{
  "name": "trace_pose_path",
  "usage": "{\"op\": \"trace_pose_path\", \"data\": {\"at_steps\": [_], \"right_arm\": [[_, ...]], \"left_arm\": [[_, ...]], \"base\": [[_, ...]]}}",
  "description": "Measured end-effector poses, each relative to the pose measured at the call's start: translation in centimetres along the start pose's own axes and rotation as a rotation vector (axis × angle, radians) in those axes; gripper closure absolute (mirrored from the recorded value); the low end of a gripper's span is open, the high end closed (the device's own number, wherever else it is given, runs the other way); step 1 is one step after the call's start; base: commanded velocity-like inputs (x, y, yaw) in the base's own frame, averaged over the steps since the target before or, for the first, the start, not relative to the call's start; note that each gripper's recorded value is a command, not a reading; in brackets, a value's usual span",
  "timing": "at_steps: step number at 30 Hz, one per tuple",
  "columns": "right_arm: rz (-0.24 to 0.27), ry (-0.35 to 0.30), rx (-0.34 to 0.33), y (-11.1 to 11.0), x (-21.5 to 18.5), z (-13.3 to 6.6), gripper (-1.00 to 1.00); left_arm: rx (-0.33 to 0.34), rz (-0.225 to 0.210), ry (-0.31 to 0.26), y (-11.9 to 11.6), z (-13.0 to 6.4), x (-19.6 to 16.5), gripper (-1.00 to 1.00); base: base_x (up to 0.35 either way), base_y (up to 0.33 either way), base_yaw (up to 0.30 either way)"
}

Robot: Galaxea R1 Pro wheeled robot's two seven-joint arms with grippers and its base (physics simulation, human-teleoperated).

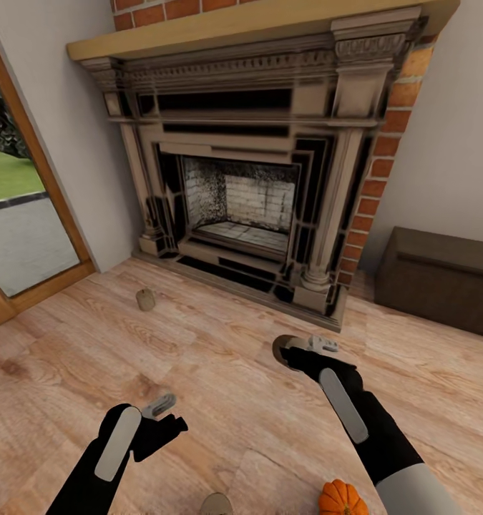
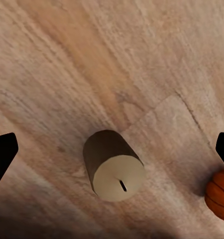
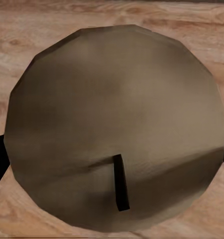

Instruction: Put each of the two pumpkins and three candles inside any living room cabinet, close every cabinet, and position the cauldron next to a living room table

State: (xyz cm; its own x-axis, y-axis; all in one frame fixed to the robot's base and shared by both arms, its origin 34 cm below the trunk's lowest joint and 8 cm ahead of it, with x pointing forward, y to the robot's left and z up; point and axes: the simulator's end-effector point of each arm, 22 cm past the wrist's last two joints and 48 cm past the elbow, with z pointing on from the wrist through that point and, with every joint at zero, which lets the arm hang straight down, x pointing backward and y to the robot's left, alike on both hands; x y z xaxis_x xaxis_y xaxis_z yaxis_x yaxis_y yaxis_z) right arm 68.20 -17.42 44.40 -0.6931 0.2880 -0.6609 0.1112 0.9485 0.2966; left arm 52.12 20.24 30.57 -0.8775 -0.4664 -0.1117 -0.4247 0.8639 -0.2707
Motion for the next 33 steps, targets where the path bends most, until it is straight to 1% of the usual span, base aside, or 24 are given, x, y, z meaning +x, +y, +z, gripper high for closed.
{"op": "trace_pose_path", "data": {"at_steps": [5,7,11,14,17,20,23,29,33], "right_arm": [[-0.017,0.008,-0.054,1.7,-0.4,-1.1,1.00],[0.007,0.024,-0.119,3.3,0.1,-2.1,1.00],[0.046,0.095,-0.212,5.0,1.7,-2.6,1.00],[0.056,0.122,-0.268,5.4,2.3,-2.6,1.00],[0.054,0.147,-0.318,5.5,2.9,-2.5,1.00],[0.052,0.178,-0.366,6.1,3.8,-2.5,1.00],[0.054,0.196,-0.383,6.1,4.4,-2.2,1.00],[0.066,0.223,-0.394,6.0,5.6,-1.5,1.00],[0.098,0.242,-0.450,7.0,6.2,-1.5,1.00]], "left_arm": [[-0.006,-0.004,0.017,0.4,0.8,0.5,-1.00],[-0.008,-0.006,0.025,0.5,1.2,0.7,-1.00],[0.020,-0.010,0.039,0.1,1.8,1.1,-1.00],[0.042,-0.014,0.044,-0.4,2.3,1.3,-1.00],[0.043,-0.022,0.034,-0.3,2.8,1.2,-1.00],[0.041,-0.021,0.038,-0.3,3.3,1.4,-1.00],[0.033,-0.011,0.042,-0.3,3.9,1.7,-1.00],[0.017,-0.014,0.048,0.4,4.8,2.0,-1.00],[0.010,-0.022,0.051,0.7,5.5,2.2,-1.00]], "base": [[0.000,0.000,0.000],[0.000,0.000,0.000],[0.000,0.000,0.000],[0.000,0.000,0.000],[0.000,0.000,0.000],[0.000,0.000,0.000],[0.000,0.000,0.000],[0.000,0.000,0.000],[0.000,0.000,0.000]]}}
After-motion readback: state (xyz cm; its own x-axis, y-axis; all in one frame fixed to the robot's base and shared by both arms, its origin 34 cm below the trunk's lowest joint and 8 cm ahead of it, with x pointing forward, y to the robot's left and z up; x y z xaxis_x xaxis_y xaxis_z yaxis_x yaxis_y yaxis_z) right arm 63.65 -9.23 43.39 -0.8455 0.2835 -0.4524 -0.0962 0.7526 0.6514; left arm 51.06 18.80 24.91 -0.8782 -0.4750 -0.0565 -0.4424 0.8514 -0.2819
